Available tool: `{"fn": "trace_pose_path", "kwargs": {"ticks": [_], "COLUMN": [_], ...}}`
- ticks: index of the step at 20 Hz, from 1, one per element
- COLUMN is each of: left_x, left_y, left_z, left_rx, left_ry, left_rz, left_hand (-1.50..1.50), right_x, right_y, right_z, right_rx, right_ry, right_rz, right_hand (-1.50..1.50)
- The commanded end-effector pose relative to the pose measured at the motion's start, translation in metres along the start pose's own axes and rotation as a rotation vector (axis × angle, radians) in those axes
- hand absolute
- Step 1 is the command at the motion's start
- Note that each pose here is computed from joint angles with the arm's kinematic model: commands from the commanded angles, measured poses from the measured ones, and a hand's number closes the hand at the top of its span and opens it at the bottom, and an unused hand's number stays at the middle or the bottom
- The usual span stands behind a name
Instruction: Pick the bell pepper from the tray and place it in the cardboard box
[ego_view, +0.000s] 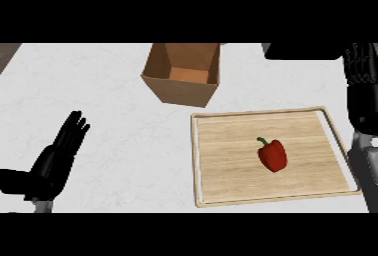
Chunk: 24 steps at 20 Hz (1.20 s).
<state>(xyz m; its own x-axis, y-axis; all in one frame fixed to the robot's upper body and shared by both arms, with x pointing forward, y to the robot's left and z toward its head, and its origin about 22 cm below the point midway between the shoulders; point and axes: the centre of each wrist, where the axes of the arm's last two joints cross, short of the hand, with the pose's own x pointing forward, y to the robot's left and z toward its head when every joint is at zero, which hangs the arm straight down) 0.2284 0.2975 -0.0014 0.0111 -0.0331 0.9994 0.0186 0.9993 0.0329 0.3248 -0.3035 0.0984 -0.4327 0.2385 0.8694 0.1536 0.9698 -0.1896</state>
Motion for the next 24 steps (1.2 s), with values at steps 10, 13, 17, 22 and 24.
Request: {"fn": "trace_pose_path", "kwargs": {"ticks": [10, 13, 17, 22, 24], "left_x": [0.012, 0.022, 0.008, 0.018, 0.010], "left_y": [0.072, 0.069, 0.057, 0.058, 0.057], "left_z": [-0.007, -0.021, -0.022, -0.033, -0.037], "left_rx": [0.271, 0.283, 0.271, 0.286, 0.290], "left_ry": [0.095, 0.108, 0.119, 0.131, 0.131], "left_rz": [-0.485, -0.490, -0.523, -0.529, -0.514], "left_hand": [0.00, 0.00, 0.00, 0.00, 0.00], "right_x": [-0.017, -0.065, -0.075, -0.054, -0.041], "right_y": [-0.004, -0.020, -0.060, -0.055, -0.066], "right_z": [0.041, 0.074, 0.041, 0.001, -0.005], "right_rx": [0.960, 0.825, 0.864, 0.965, 1.087], "right_ry": [0.013, 0.061, -0.012, -0.151, -0.144], "right_rz": [0.321, -0.096, -0.179, 0.172, 0.349], "right_hand": [-1.50, -1.50, -1.50, -1.50, -1.50]}}
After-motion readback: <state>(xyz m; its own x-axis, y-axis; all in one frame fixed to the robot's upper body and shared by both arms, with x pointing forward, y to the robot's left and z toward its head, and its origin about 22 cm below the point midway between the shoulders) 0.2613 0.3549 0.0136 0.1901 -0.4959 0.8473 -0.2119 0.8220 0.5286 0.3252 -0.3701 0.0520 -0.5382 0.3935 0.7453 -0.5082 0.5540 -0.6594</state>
